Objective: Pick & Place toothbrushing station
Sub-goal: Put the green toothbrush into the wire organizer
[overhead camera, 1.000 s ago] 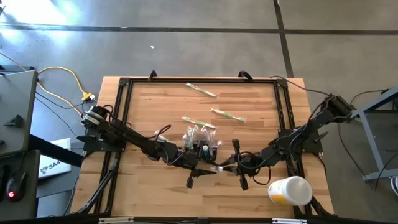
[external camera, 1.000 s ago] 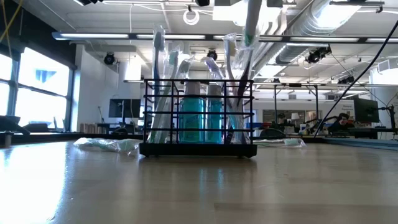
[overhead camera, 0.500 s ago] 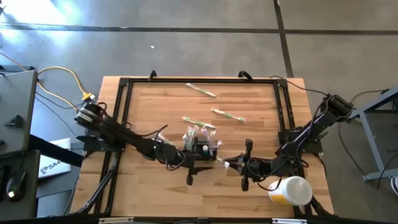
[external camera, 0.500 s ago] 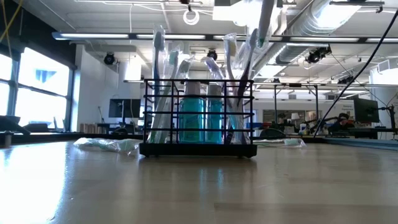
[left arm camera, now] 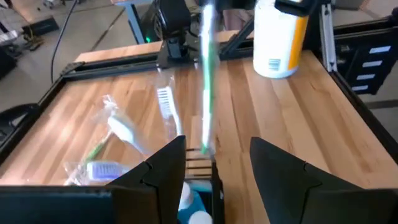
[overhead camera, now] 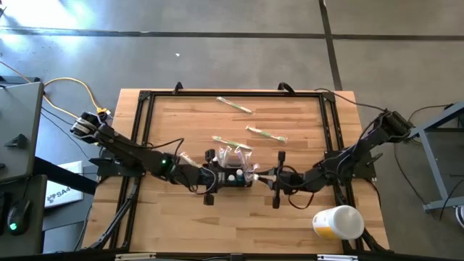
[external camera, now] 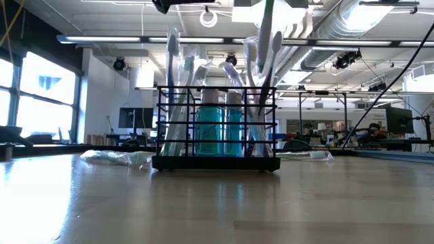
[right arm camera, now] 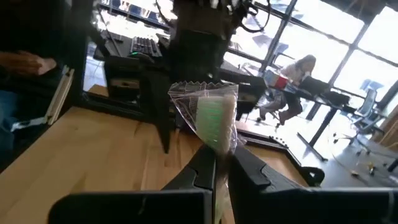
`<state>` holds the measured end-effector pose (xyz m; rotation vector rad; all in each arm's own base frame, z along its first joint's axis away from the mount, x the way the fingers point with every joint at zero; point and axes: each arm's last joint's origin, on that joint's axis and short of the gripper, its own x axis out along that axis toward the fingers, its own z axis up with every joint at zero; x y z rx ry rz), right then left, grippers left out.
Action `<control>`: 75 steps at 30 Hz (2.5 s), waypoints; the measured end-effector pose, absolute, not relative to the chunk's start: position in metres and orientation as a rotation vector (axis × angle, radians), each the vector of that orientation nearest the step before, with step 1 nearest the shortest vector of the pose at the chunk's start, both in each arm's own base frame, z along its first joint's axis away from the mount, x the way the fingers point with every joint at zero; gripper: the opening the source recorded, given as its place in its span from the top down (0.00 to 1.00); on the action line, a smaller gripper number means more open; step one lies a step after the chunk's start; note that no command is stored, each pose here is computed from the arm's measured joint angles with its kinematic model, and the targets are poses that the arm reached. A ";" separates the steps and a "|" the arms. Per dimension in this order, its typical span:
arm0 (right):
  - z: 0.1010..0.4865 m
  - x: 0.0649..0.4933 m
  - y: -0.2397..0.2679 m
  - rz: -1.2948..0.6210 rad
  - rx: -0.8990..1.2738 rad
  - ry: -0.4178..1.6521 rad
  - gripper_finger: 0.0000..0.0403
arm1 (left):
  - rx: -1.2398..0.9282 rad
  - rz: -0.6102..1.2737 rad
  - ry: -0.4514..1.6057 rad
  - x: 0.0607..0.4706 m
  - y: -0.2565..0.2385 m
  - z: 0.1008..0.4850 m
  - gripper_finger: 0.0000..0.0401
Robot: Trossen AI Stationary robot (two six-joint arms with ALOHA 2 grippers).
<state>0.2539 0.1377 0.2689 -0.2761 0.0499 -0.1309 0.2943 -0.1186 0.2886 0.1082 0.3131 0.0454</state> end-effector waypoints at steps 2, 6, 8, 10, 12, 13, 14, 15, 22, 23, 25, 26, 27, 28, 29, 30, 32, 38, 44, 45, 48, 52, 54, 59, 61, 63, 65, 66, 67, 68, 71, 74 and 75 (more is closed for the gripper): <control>0.264 0.254 0.134 -0.130 -0.254 0.056 0.98 | 0.099 0.044 0.318 0.294 -0.120 0.288 0.57; 0.254 0.255 0.126 -0.122 -0.205 0.051 0.98 | 0.106 0.032 0.335 0.291 -0.123 0.286 0.57; 0.251 0.254 0.123 -0.133 -0.186 0.045 0.98 | 0.107 0.034 0.337 0.292 -0.123 0.286 0.57; 0.247 0.254 0.120 -0.141 -0.177 0.056 0.98 | 0.106 0.034 0.342 0.292 -0.123 0.285 0.57; 0.244 0.254 0.117 -0.149 -0.166 0.062 0.98 | 0.103 0.034 0.337 0.292 -0.123 0.286 0.57; 0.242 0.254 0.116 -0.153 -0.163 0.066 0.98 | 0.102 0.034 0.336 0.292 -0.123 0.286 0.57; 0.241 0.254 0.114 -0.156 -0.155 0.068 0.98 | 0.102 0.034 0.338 0.292 -0.123 0.286 0.57; 0.239 0.254 0.113 -0.161 -0.152 0.073 0.98 | 0.102 0.034 0.339 0.292 -0.123 0.285 0.57; 0.225 0.252 0.107 -0.170 -0.117 0.107 0.98 | 0.083 0.036 0.345 0.292 -0.123 0.285 0.57; 0.221 0.253 0.106 -0.163 -0.110 0.116 0.98 | 0.081 0.037 0.346 0.292 -0.123 0.285 0.57; 0.215 0.255 0.106 -0.162 -0.104 0.136 0.98 | 0.083 0.037 0.352 0.292 -0.123 0.284 0.57; 0.211 0.256 0.107 -0.163 -0.107 0.144 0.98 | 0.083 0.037 0.351 0.292 -0.123 0.284 0.57; 0.209 0.258 0.108 -0.164 -0.106 0.143 0.98 | 0.084 0.037 0.353 0.292 -0.123 0.284 0.57; 0.206 0.260 0.109 -0.165 -0.106 0.143 0.98 | 0.084 0.037 0.352 0.293 -0.123 0.283 0.57; 0.202 0.263 0.108 -0.168 -0.110 0.149 0.98 | 0.084 0.037 0.354 0.294 -0.124 0.281 0.57; 0.197 0.265 0.109 -0.167 -0.114 0.157 0.98 | 0.086 0.037 0.357 0.295 -0.124 0.280 0.57; 0.189 0.269 0.110 -0.172 -0.116 0.158 0.98 | 0.086 0.037 0.358 0.296 -0.125 0.279 0.57; 0.175 0.277 0.110 -0.190 -0.097 0.169 0.98 | 0.071 0.036 0.367 0.298 -0.126 0.275 0.57; 0.170 0.278 0.109 -0.199 -0.082 0.192 0.88 | 0.071 0.036 0.374 0.298 -0.126 0.275 0.57; 0.168 0.278 0.109 -0.192 -0.098 0.203 0.86 | 0.072 0.037 0.376 0.297 -0.126 0.275 0.57; 0.170 0.276 0.113 -0.175 -0.140 0.201 0.78 | 0.072 0.038 0.385 0.297 -0.125 0.274 0.57; 0.175 0.273 0.116 -0.160 -0.145 0.190 0.71 | 0.065 0.039 0.389 0.297 -0.125 0.273 0.57; 0.177 0.271 0.117 -0.162 -0.161 0.187 0.67 | 0.060 0.040 0.389 0.297 -0.125 0.273 0.57; 0.187 0.263 0.125 -0.186 -0.218 0.162 0.57 | 0.062 0.040 0.394 0.297 -0.125 0.273 0.57; 0.194 0.258 0.129 -0.180 -0.248 0.144 0.53 | 0.066 0.040 0.402 0.296 -0.125 0.272 0.57; 0.201 0.253 0.133 -0.185 -0.278 0.124 0.50 | 0.067 0.041 0.412 0.296 -0.125 0.271 0.57; 0.208 0.247 0.137 -0.203 -0.309 0.108 0.49 | 0.066 0.041 0.410 0.296 -0.125 0.271 0.57; 0.213 0.243 0.139 -0.216 -0.320 0.096 0.48 | 0.065 0.041 0.409 0.296 -0.125 0.272 0.57; 0.217 0.239 0.141 -0.227 -0.334 0.087 0.48 | 0.065 0.041 0.408 0.296 -0.125 0.272 0.57; 0.222 0.235 0.143 -0.241 -0.349 0.080 0.48 | 0.062 0.042 0.409 0.296 -0.125 0.272 0.57; 0.235 0.221 0.147 -0.285 -0.383 0.060 0.48 | 0.062 0.041 0.408 0.296 -0.125 0.272 0.57; 0.248 0.209 0.146 -0.291 -0.382 0.049 0.48 | 0.063 0.042 0.410 0.296 -0.125 0.271 0.57; 0.252 0.204 0.145 -0.282 -0.375 0.050 0.49 | 0.064 0.042 0.413 0.296 -0.125 0.271 0.57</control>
